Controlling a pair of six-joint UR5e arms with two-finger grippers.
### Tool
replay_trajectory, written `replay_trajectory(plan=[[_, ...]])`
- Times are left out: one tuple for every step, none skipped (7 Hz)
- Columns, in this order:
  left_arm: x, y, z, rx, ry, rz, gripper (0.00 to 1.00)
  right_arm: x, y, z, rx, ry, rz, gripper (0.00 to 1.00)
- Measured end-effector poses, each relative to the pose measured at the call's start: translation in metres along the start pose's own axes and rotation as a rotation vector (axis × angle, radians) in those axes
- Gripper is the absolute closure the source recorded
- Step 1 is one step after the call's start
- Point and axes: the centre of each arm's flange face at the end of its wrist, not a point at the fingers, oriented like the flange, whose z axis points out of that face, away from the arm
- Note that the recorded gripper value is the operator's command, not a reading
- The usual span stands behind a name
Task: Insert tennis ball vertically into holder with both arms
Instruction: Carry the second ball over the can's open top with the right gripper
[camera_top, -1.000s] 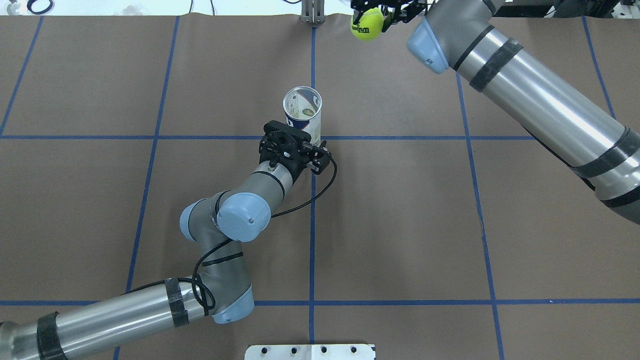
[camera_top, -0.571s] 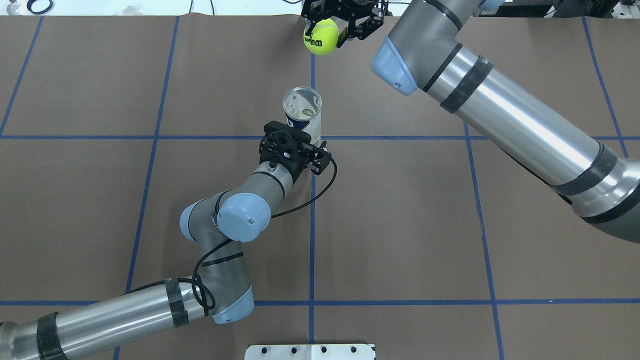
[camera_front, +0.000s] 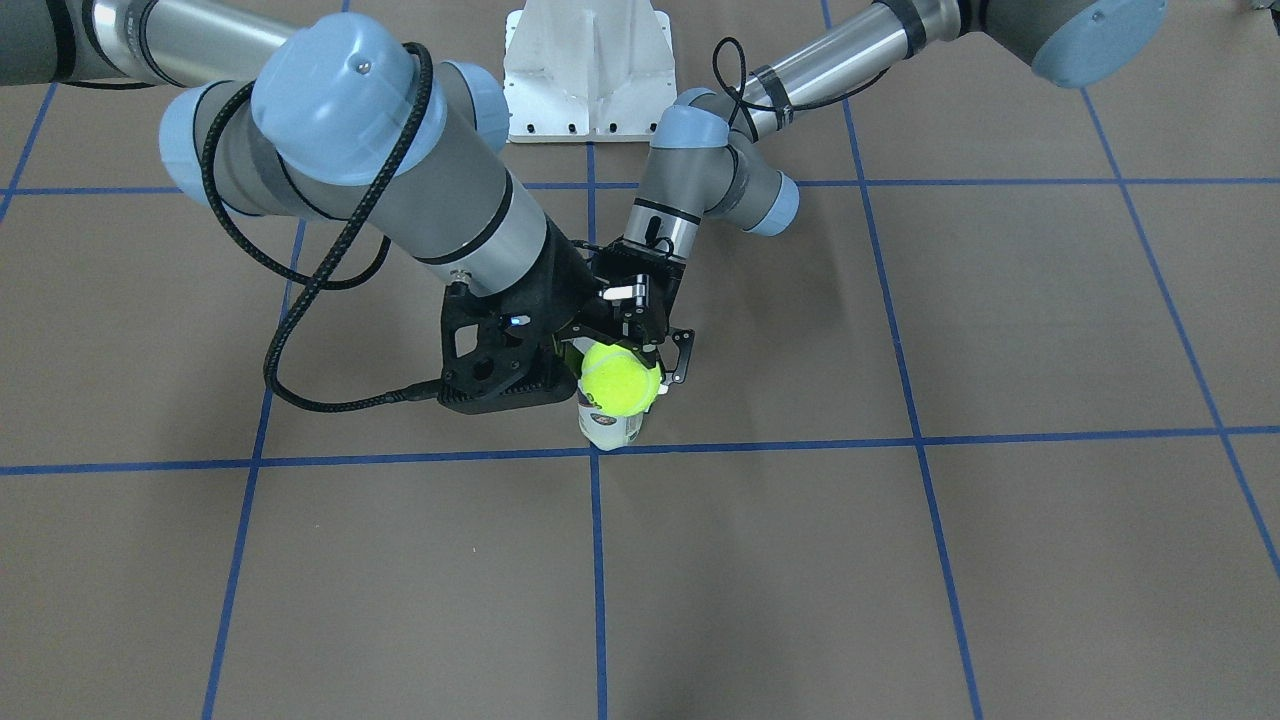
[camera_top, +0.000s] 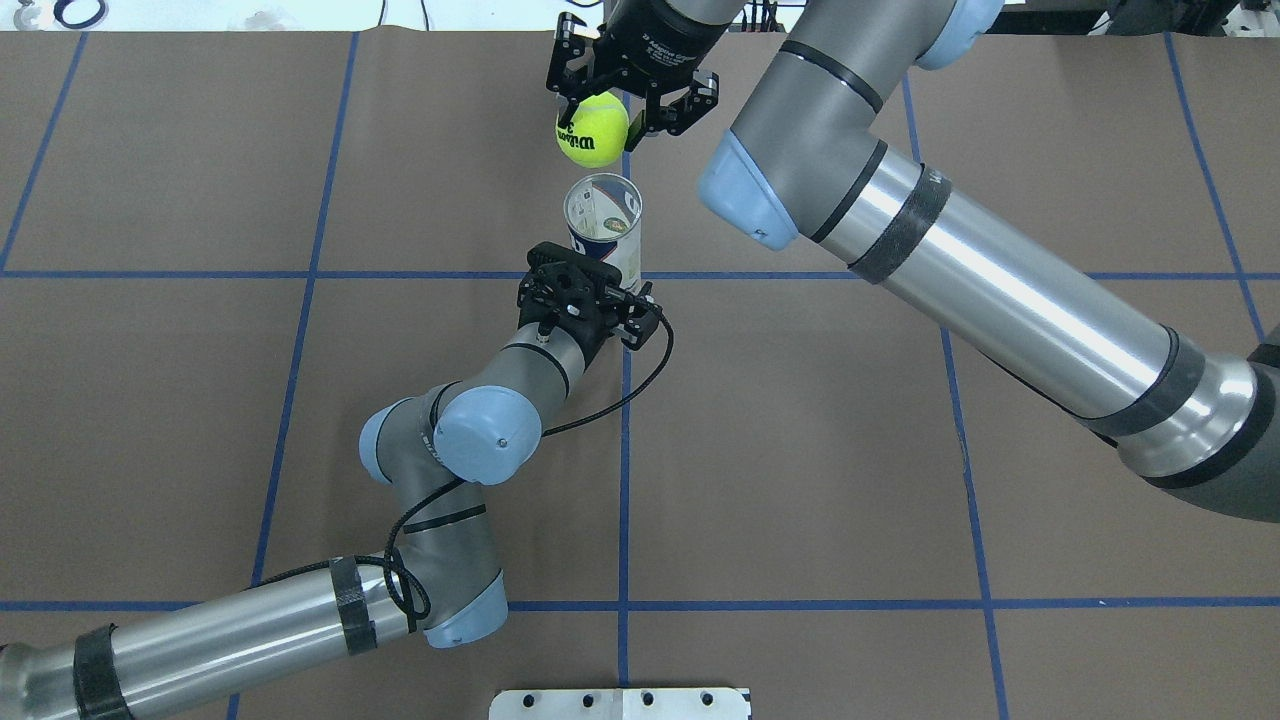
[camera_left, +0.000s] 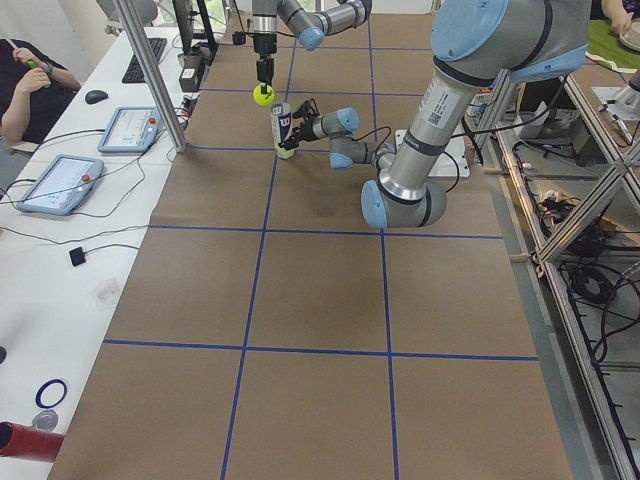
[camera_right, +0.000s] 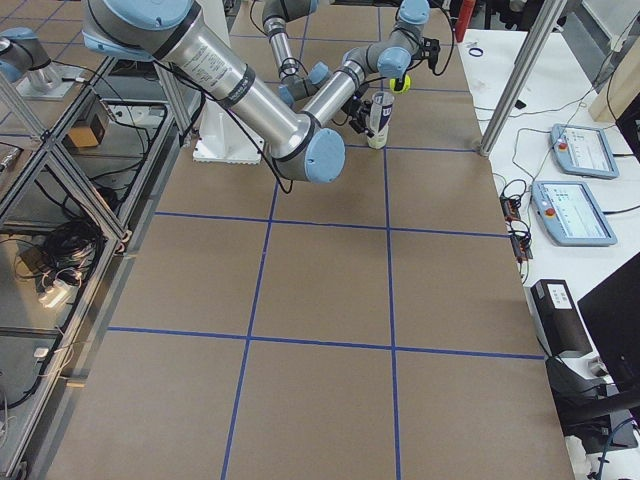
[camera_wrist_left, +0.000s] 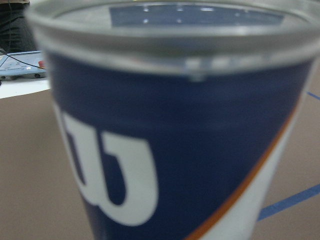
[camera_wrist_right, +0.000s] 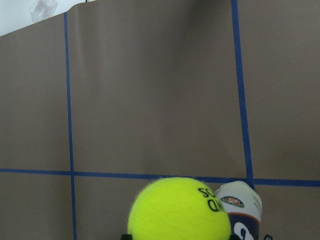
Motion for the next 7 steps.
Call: replay_trajectory(plan=[[0.0,0.0,0.0,0.001,-0.001,0.0,0.16,-0.002,0.007,-0.001,-0.008,0.002,0.0,1.0],[-0.001,0.0,0.0,0.002,-0.003,0.0,0.27,0.0,0.01,-0.002,-0.011,0.003,0.001,1.0],[-0.001,0.0,0.0,0.002,-0.003,0.0,0.28,0.003,0.011,-0.001,-0.014,0.007,0.004,1.0],[0.0,0.0,0.0,0.003,-0.001,-0.002,0.28,0.008,0.011,0.001,-0.016,0.011,0.008,1.0],[0.0,-0.001,0.0,0.003,0.0,-0.003,0.28,0.012,0.011,0.002,-0.018,0.014,0.01,1.0],[0.0,-0.001,0.0,0.003,0.0,-0.003,0.28,0.015,0.011,0.004,-0.019,0.017,0.013,1.0],[0.0,-0.001,0.0,0.003,0.0,-0.003,0.28,0.017,0.011,0.005,-0.02,0.02,0.015,1.0]])
